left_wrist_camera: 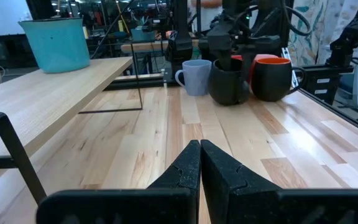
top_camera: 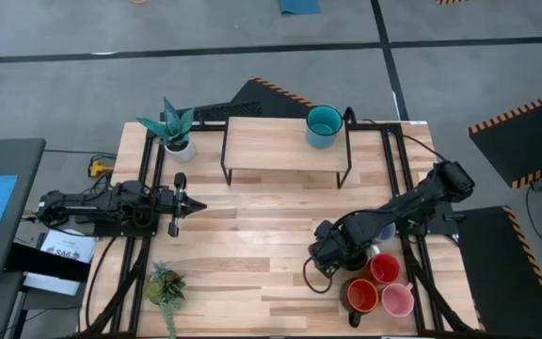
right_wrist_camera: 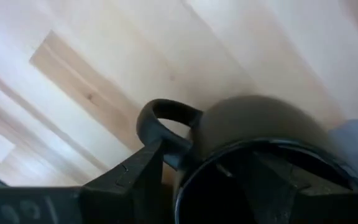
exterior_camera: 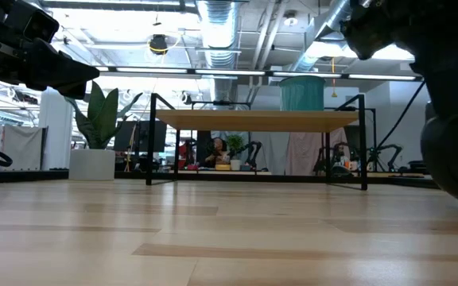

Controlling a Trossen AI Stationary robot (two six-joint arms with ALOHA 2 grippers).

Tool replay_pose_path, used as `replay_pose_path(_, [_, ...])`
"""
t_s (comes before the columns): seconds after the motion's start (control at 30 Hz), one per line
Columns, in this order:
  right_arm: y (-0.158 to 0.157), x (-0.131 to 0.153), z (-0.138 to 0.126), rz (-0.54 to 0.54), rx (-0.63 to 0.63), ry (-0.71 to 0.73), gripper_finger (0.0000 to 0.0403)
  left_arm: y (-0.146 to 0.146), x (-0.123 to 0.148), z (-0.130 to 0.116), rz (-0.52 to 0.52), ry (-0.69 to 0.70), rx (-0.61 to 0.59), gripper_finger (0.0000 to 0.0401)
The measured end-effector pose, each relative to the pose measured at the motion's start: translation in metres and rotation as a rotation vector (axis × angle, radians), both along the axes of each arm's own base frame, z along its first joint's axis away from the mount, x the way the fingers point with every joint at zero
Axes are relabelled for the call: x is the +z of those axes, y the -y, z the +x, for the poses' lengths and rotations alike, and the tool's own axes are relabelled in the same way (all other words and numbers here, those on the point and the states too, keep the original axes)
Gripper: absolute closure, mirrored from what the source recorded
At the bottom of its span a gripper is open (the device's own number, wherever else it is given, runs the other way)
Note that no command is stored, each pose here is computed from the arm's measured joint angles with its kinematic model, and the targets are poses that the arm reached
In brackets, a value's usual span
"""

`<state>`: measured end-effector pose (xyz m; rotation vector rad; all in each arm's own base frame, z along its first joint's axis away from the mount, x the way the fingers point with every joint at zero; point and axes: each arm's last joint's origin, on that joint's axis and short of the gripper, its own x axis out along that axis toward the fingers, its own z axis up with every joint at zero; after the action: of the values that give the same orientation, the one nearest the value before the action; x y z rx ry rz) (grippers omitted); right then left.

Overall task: Place coffee mugs
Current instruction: Put the black mug on the shelf

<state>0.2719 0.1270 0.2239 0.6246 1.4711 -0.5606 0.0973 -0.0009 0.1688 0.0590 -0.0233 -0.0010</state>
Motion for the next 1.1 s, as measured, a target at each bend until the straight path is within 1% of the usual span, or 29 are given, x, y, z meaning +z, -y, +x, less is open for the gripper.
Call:
replay_pose_path(0.43, [0.008,0.022,-0.011,-0.006,-0.051,0.076,0.0177,0.0,0.0,0.0,0.0,-0.001,0.0,0.0401])
replay_pose_path(0.63, [0.01,0.016,-0.012,-0.071,-0.118,0.026,0.0177,0.0,0.0,0.0,0.0,0.0,0.0,0.0401])
replay_pose_path(0.97, [0.007,0.005,-0.005,-0.119,-0.132,0.025,0.0178,0.0,0.0,0.0,0.0,0.0,0.0,0.0401])
replay_pose_path(1.1, [0.008,0.005,-0.004,-0.147,-0.147,0.045,0.0199,0.0,0.0,0.0,0.0,0.0,0.0,0.0401])
